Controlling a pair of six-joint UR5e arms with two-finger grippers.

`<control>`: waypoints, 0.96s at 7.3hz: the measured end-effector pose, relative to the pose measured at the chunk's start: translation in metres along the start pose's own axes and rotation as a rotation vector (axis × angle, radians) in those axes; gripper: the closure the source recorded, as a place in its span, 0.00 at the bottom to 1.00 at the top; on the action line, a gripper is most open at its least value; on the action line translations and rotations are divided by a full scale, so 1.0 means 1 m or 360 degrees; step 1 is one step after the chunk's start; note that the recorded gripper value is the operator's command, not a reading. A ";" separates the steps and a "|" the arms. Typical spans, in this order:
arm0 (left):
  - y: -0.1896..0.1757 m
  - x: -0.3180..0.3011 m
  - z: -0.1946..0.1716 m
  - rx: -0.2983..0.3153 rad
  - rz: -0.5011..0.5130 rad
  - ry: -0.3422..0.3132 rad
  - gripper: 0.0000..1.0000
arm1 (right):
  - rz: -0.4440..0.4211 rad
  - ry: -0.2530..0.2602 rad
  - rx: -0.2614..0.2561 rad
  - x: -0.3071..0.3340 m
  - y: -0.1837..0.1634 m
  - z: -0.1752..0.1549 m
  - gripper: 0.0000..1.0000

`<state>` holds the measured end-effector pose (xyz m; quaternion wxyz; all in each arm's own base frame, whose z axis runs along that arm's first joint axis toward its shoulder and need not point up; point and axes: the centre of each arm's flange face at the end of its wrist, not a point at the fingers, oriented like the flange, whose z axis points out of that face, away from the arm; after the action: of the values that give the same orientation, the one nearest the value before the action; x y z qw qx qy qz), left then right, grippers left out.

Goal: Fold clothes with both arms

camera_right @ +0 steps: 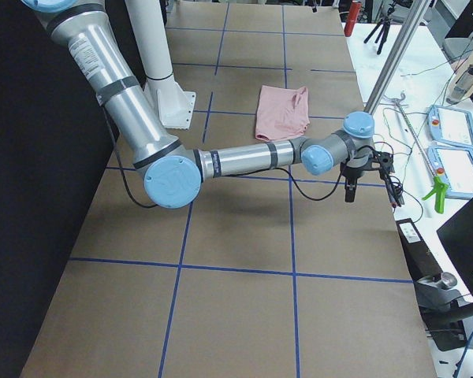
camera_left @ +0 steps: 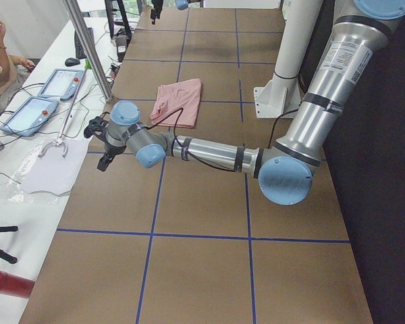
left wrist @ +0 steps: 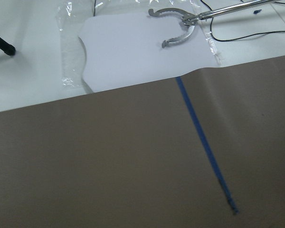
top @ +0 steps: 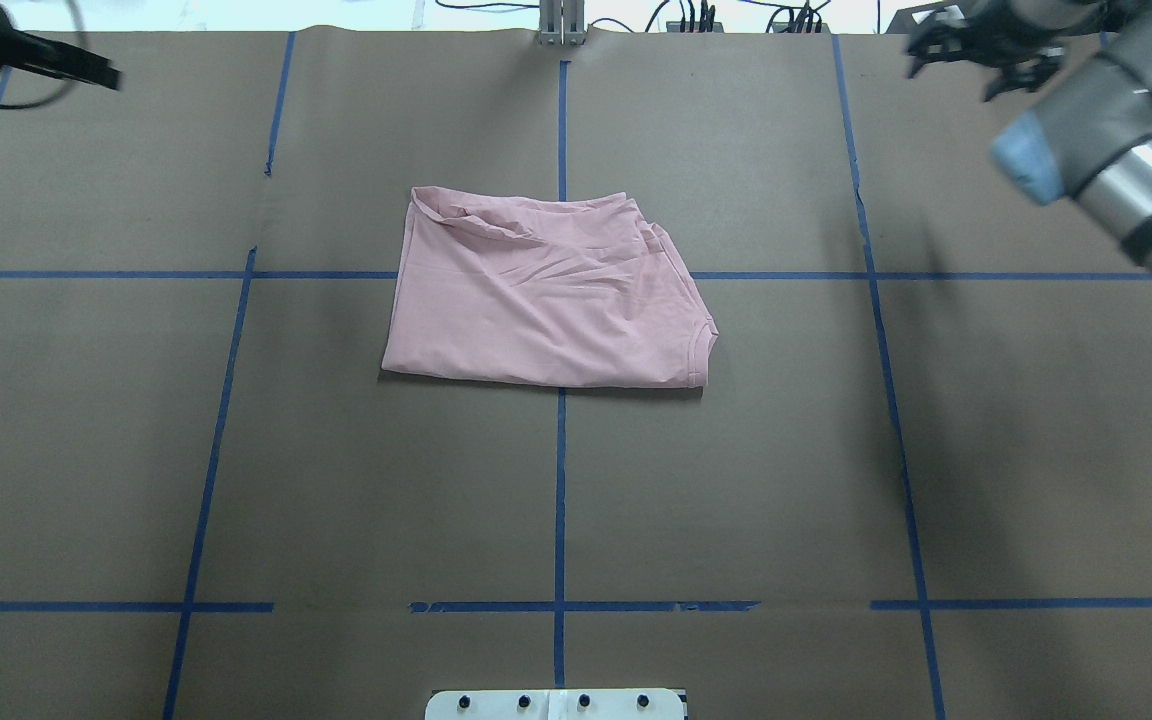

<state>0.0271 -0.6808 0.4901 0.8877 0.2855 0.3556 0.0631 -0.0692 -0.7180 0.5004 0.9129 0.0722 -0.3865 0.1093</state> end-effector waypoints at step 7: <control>0.209 -0.093 -0.083 -0.0501 -0.0157 -0.0037 0.00 | -0.0276 -0.0021 -0.0351 0.150 0.121 -0.066 0.00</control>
<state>-0.0776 -0.4985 0.6124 0.9275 0.1259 0.3446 0.0710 0.0472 -0.5654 0.5686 0.9188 0.0052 -0.3945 -0.0136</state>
